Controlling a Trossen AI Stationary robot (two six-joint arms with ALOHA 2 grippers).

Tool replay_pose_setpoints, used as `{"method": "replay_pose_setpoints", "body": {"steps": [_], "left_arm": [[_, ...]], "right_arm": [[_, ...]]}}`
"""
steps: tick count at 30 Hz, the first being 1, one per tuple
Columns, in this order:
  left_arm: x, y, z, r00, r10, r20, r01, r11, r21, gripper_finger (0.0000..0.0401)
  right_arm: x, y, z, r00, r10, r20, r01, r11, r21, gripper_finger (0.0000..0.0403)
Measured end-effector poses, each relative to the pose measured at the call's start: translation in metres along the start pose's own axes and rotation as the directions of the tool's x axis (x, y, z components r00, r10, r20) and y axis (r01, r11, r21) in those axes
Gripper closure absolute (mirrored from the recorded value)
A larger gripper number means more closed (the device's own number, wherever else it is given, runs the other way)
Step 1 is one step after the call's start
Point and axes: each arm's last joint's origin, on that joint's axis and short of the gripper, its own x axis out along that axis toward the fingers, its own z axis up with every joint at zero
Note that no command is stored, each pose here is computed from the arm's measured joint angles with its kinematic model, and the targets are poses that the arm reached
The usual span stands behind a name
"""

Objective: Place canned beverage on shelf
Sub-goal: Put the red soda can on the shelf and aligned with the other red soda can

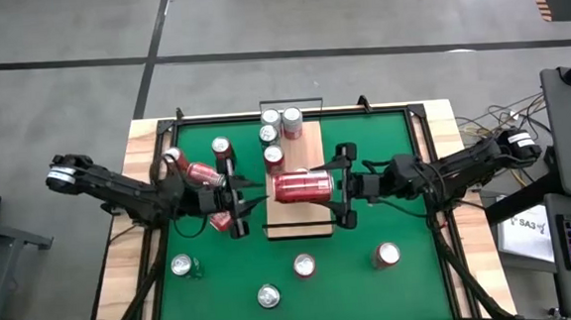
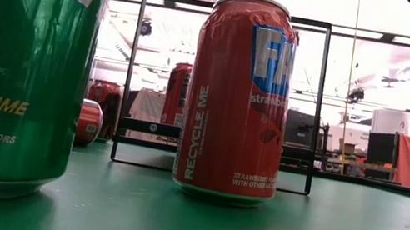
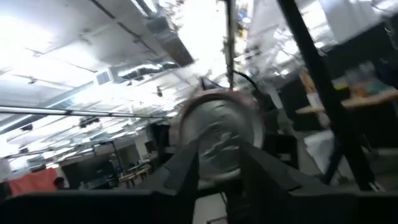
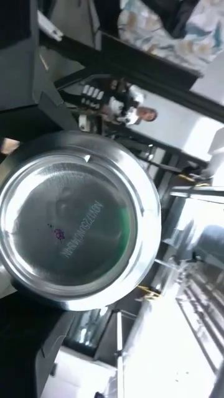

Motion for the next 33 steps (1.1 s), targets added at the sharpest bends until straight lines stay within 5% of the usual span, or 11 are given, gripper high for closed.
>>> {"method": "replay_pose_setpoints", "body": {"steps": [16, 27, 33], "left_arm": [[0.015, -0.001, 0.002, 0.999, 0.030, -0.009, -0.031, 0.997, -0.069, 0.0061], [0.020, -0.004, 0.002, 0.999, -0.043, -0.020, 0.041, 0.995, -0.088, 0.0024], [0.013, 0.002, 0.007, 0.991, -0.047, -0.125, 0.038, 0.996, -0.075, 0.0023]], "right_arm": [[0.001, 0.003, 0.002, 0.999, 0.037, 0.034, -0.037, 0.999, -0.011, 0.0111], [0.001, 0.005, 0.001, 0.998, 0.061, 0.022, -0.062, 0.998, 0.009, 0.0111], [-0.002, 0.003, 0.001, 0.998, 0.051, -0.033, -0.050, 0.999, 0.007, 0.0111]]}}
